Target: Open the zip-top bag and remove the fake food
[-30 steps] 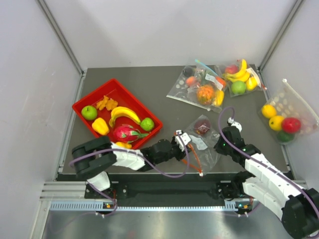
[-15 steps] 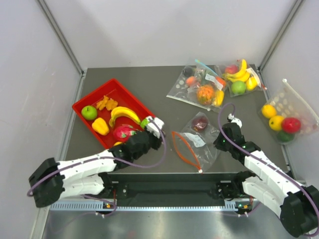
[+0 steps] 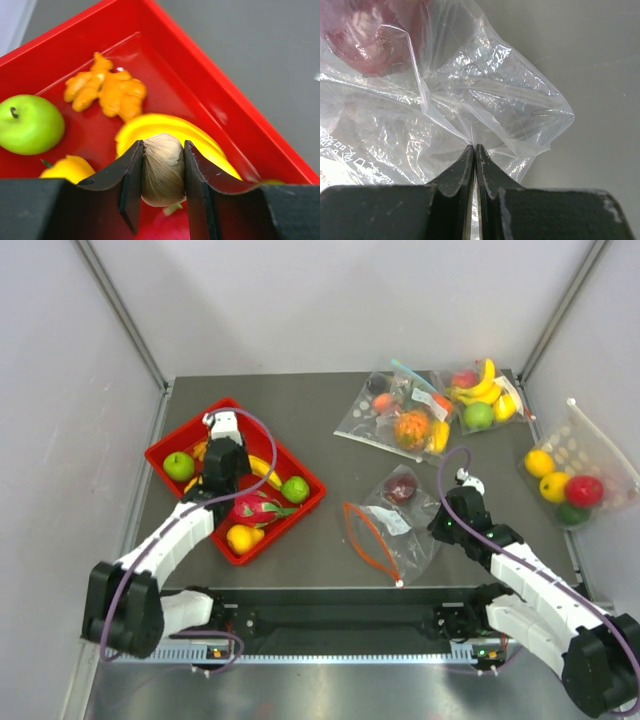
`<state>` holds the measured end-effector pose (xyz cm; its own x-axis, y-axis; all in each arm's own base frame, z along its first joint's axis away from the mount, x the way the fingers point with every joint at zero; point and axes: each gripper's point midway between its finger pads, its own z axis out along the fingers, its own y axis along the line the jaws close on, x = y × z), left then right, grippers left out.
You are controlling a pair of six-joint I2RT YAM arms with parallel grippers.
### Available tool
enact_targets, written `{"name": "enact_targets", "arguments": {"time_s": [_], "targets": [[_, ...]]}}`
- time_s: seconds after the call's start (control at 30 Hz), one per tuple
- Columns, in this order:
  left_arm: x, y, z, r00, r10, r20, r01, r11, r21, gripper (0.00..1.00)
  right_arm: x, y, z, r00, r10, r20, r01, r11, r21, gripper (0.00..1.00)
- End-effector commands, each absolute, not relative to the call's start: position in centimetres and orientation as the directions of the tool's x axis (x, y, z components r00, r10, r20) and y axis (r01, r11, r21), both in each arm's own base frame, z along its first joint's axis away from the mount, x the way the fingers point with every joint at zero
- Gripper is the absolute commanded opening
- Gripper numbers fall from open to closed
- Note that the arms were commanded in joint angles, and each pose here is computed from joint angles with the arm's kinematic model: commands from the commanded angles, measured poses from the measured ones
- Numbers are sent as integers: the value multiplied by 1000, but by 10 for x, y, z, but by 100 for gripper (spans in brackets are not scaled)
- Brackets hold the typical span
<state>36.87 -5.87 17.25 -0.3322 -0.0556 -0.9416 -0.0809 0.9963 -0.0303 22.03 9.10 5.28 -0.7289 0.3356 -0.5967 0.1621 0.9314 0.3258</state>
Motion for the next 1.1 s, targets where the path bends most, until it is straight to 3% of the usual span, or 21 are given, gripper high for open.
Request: {"name": "enact_targets", "arguments": {"time_s": [0.0, 0.17, 0.2, 0.3, 0.33, 0.37, 0.5, 0.53, 0.87, 1.07], "targets": [[404, -44, 188, -280, -78, -957, -149, 988, -37, 24, 237, 96, 79, -673, 352, -651, 127, 921, 368, 4], [432, -18, 185, -283, -109, -953, -224, 974, -45, 26, 236, 96, 78, -678, 347, -648, 121, 922, 367, 3], [436, -10, 185, -277, -123, -953, -229, 972, -59, 35, 236, 96, 78, -677, 345, -650, 119, 923, 366, 4], [448, -2, 185, -260, -139, -956, -232, 970, -78, 46, 235, 96, 78, -677, 344, -651, 118, 923, 366, 4], [452, 3, 187, -253, -141, -957, -234, 969, -81, 60, 235, 96, 79, -677, 343, -652, 116, 924, 365, 4], [455, 5, 181, -269, -140, -953, -238, 968, -75, 65, 235, 95, 78, -678, 339, -652, 115, 925, 362, 4], [459, 8, 173, -296, -149, -943, -249, 966, -75, 75, 235, 96, 77, -683, 337, -648, 115, 926, 360, 4], [458, 9, 172, -294, -154, -944, -259, 963, -76, 88, 235, 96, 77, -683, 339, -647, 118, 925, 361, 4], [434, -10, 201, -223, -193, -956, -169, 973, -157, 89, 237, 96, 77, -686, 333, -647, 114, 928, 355, 4], [405, -69, 214, -201, -116, -973, -6, 993, -117, 88, 238, 97, 81, -682, 329, -653, 106, 928, 357, 4]]}}
